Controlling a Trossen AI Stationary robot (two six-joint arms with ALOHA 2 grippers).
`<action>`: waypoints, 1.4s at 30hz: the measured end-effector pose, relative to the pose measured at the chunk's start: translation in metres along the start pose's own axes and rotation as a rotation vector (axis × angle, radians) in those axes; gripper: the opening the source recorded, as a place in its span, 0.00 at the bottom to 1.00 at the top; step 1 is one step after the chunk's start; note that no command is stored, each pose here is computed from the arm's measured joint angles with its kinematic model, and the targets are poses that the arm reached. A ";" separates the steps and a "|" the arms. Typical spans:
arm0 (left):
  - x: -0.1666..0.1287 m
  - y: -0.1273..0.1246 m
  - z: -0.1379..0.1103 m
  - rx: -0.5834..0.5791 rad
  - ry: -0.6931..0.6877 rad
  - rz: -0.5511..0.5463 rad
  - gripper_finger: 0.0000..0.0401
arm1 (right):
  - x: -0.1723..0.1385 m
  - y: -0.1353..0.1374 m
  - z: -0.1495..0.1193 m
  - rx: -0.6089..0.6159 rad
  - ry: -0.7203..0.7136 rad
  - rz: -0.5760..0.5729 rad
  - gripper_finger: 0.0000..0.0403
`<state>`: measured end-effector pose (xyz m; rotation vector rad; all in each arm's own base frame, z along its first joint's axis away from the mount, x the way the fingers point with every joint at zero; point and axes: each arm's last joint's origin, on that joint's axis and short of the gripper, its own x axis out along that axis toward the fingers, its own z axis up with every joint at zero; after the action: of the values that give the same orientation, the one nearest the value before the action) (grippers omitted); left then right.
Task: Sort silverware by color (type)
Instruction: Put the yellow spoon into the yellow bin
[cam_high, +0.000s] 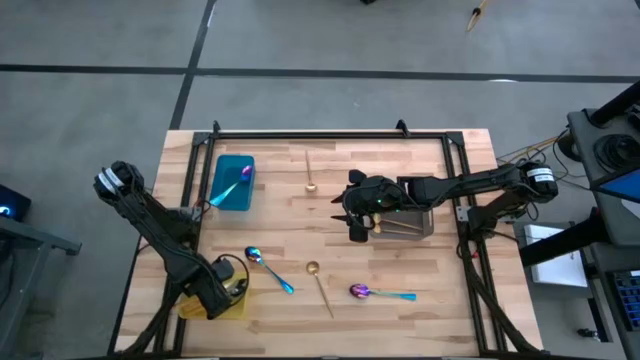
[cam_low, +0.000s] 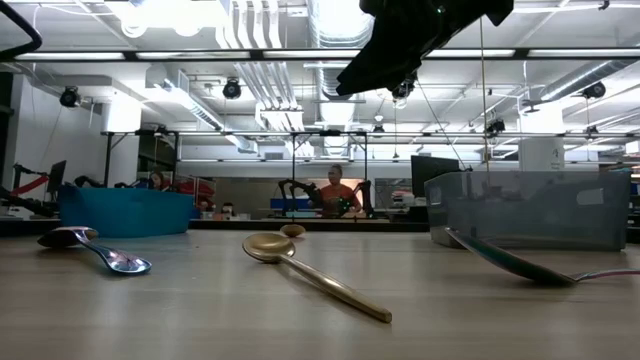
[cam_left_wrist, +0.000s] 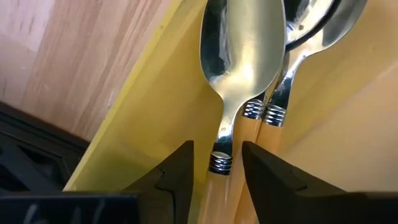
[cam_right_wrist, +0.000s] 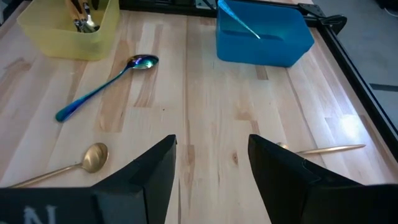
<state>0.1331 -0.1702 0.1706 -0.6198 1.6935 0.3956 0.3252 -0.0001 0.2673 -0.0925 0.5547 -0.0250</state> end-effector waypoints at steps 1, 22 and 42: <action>0.000 0.000 0.000 0.000 0.000 0.000 0.28 | 0.000 0.000 0.000 0.000 -0.001 0.000 0.48; -0.006 -0.004 -0.002 0.007 -0.001 -0.011 0.04 | 0.000 0.000 0.000 0.000 0.000 0.000 0.48; -0.019 -0.013 -0.005 0.005 -0.002 -0.037 0.03 | 0.000 0.000 0.000 0.000 -0.003 -0.001 0.48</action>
<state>0.1396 -0.1796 0.1909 -0.6466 1.6783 0.3655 0.3253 -0.0001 0.2676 -0.0925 0.5516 -0.0255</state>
